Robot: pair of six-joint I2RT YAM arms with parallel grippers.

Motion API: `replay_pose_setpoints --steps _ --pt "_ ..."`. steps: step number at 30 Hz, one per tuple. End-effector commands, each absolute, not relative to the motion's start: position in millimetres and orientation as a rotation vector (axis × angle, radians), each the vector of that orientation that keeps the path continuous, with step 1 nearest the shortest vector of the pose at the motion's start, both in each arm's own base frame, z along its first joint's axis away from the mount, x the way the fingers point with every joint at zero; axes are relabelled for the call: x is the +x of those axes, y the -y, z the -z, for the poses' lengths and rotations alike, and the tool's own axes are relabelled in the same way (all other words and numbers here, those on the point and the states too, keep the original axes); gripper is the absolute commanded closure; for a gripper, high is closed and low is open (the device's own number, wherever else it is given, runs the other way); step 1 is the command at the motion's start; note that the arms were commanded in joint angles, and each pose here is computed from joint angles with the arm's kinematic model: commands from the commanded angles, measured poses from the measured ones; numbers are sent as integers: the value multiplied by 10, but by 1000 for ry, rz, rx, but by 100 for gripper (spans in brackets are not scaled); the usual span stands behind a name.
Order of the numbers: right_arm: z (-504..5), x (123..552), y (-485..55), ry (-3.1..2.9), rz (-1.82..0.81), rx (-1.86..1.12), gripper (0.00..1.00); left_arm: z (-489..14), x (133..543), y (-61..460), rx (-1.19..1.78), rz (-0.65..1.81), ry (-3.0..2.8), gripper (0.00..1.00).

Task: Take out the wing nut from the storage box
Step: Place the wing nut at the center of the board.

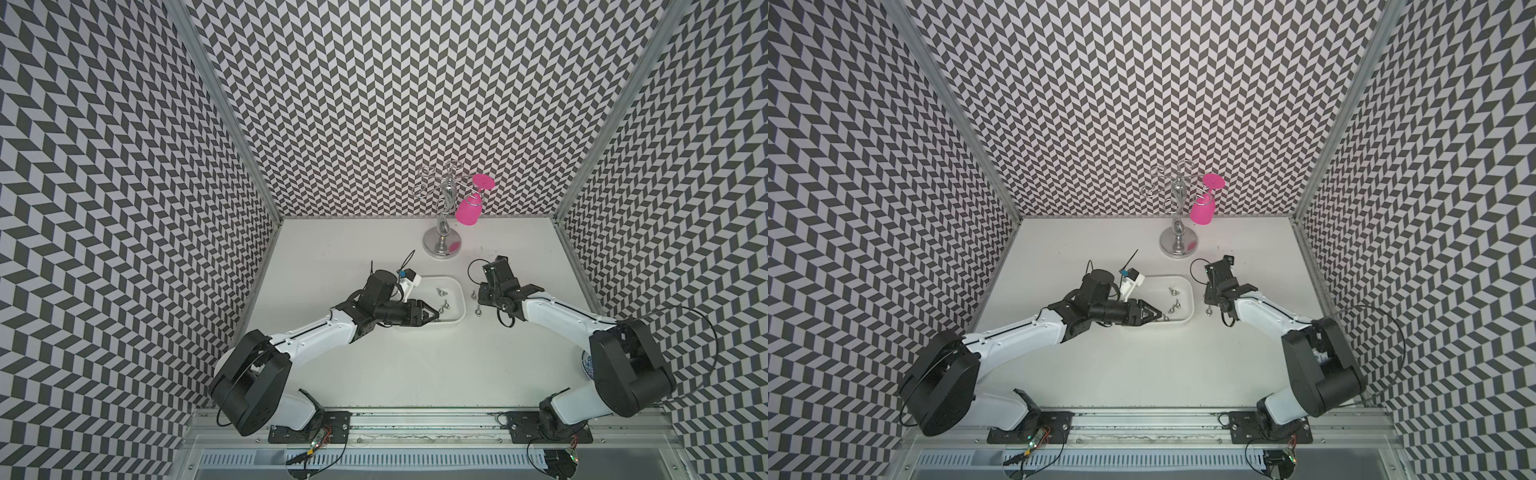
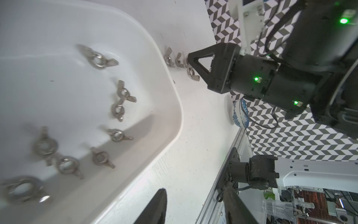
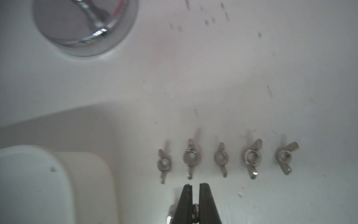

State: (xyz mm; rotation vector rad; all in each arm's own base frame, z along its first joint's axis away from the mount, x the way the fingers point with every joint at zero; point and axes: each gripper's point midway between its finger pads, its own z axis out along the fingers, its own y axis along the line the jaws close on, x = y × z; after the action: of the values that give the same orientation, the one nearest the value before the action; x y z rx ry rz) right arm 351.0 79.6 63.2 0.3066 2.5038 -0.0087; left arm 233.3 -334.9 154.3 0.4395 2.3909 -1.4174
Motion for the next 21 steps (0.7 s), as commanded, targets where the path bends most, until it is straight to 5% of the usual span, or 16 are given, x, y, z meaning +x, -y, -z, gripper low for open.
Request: replay_pose_setpoints --steps 1,21 --pt "-646 3544 -757 -2472 -71 386 100 -1615 2317 3618 493 1433 -2352 49" --pt "-237 3457 -804 -2555 -102 347 100 -1445 2090 4176 598 1486 -2392 50"
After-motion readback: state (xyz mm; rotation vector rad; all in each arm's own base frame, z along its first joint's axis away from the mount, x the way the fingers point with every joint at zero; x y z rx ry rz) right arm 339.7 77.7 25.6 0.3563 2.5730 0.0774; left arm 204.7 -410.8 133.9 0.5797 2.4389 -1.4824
